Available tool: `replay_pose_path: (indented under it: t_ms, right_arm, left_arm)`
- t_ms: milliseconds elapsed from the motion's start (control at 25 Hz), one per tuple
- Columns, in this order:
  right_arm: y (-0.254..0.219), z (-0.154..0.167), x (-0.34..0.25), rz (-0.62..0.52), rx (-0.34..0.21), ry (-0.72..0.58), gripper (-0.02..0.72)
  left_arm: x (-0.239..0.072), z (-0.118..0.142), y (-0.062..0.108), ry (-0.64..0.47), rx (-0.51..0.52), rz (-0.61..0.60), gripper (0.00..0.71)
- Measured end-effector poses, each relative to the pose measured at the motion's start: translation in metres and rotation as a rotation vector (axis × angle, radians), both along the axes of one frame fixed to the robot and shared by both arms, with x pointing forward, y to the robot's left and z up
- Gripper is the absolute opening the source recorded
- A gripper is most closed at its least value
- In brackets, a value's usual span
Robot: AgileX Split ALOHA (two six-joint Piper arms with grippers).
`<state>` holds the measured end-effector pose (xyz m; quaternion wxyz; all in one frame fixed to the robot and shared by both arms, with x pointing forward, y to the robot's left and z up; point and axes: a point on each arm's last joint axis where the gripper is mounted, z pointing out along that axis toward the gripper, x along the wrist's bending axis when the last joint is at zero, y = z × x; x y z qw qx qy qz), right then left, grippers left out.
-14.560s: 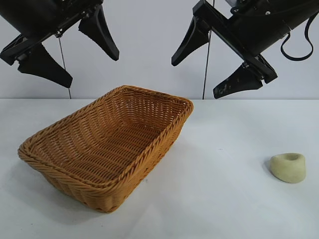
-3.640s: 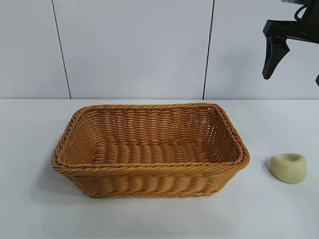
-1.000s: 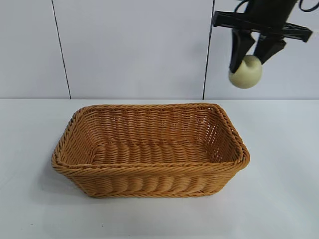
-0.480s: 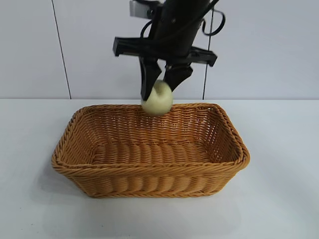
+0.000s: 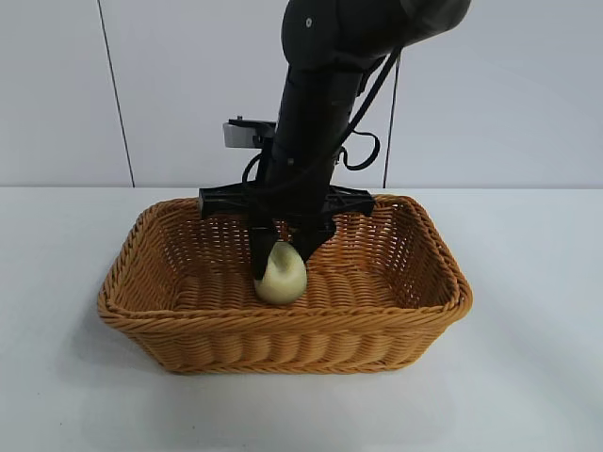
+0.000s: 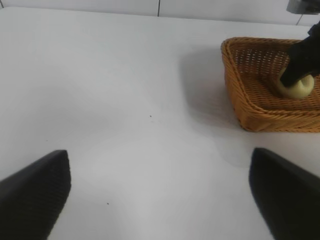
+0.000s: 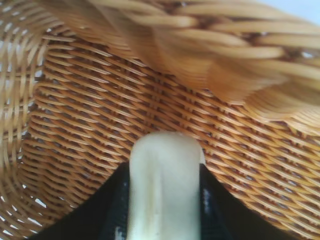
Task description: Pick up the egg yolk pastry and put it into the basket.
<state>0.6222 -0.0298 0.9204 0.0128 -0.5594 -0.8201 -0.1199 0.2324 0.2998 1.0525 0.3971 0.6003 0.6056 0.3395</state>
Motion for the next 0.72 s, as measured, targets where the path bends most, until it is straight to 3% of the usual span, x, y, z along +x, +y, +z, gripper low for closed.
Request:
replay_pose_path:
  t_ms: [120, 200, 480, 560, 720]
  right_arm:
    - [0.001, 0.007, 0.002, 0.015, 0.000, -0.001, 0.566]
    - [0.003, 0.016, 0.003, 0.029, -0.003, 0.005, 0.649]
    - [0.006, 0.070, 0.017, 0.045, -0.016, -0.077, 0.689]
    - [-0.004, 0.092, 0.029, 0.011, -0.010, -0.133, 0.693]
    - [-0.040, 0.101, 0.051, -0.079, -0.019, -0.161, 0.695]
  left_arm:
    - [0.000, 0.000, 0.000, 0.000, 0.000, 0.000, 0.696]
    - [0.000, 0.000, 0.000, 0.000, 0.000, 0.000, 0.696]
    - [0.000, 0.000, 0.000, 0.000, 0.000, 0.000, 0.696]
    - [0.000, 0.000, 0.000, 0.000, 0.000, 0.000, 0.696]
    - [0.000, 0.000, 0.000, 0.000, 0.000, 0.000, 0.696]
